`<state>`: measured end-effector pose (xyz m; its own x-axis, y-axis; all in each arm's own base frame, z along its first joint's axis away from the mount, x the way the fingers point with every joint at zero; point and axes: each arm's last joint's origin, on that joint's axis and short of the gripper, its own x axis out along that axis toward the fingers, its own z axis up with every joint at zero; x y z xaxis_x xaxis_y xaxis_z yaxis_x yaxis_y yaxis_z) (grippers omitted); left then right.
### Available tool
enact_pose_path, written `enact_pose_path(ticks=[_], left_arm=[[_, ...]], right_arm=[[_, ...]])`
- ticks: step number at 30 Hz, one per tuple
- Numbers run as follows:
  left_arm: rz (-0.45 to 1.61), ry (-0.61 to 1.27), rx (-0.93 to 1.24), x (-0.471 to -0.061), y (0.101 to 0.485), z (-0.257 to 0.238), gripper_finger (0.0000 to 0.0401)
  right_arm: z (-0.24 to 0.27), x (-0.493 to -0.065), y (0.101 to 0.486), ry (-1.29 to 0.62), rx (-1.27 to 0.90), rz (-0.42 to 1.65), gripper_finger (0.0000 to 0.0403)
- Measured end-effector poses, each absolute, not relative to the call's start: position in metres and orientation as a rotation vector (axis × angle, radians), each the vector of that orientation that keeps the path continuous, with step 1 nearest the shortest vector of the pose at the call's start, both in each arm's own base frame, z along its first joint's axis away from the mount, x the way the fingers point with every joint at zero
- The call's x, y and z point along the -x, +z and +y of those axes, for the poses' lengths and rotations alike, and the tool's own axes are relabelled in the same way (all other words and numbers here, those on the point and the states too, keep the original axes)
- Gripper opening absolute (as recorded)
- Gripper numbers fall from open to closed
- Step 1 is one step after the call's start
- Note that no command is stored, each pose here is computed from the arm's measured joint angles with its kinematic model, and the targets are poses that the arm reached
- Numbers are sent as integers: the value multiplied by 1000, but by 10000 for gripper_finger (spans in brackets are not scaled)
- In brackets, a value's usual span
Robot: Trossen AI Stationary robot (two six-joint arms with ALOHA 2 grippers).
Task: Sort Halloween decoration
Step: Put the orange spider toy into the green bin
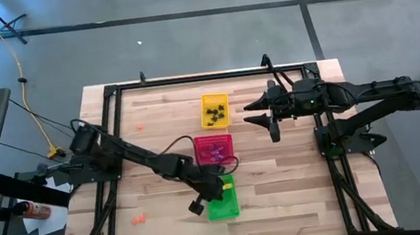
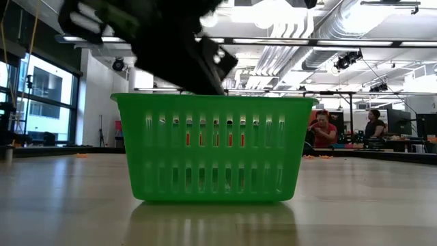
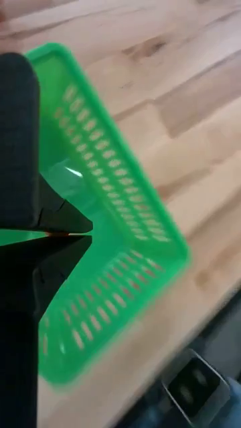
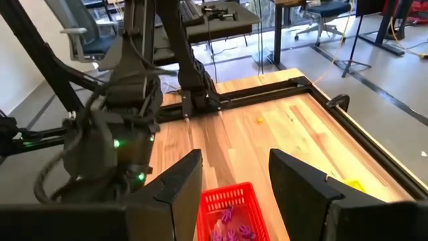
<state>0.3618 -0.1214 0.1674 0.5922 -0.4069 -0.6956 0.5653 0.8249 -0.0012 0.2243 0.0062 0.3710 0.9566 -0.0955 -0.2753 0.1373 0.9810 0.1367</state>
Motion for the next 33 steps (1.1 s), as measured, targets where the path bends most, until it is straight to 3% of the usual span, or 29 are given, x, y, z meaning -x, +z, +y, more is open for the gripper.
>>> enact_pose_path(ticks=[6,13,21,29,33], left_arm=[[773,-552,-235,-364,158,-121,36],[802,-516,-177,-363,171,-121,121],[717,-220,-176,-340,271,-60,184],[272,52,5,-268,384,-1,182],[109,96,15,-245,404,8,175]], right_arm=[[6,-224,371,-119,-155,273,169],[6,-224,371,-119,-155,272,169],[6,-224,371,-118,-152,270,169],[6,-226,378,-100,-45,204,169],[6,-227,385,-97,-43,130,169]])
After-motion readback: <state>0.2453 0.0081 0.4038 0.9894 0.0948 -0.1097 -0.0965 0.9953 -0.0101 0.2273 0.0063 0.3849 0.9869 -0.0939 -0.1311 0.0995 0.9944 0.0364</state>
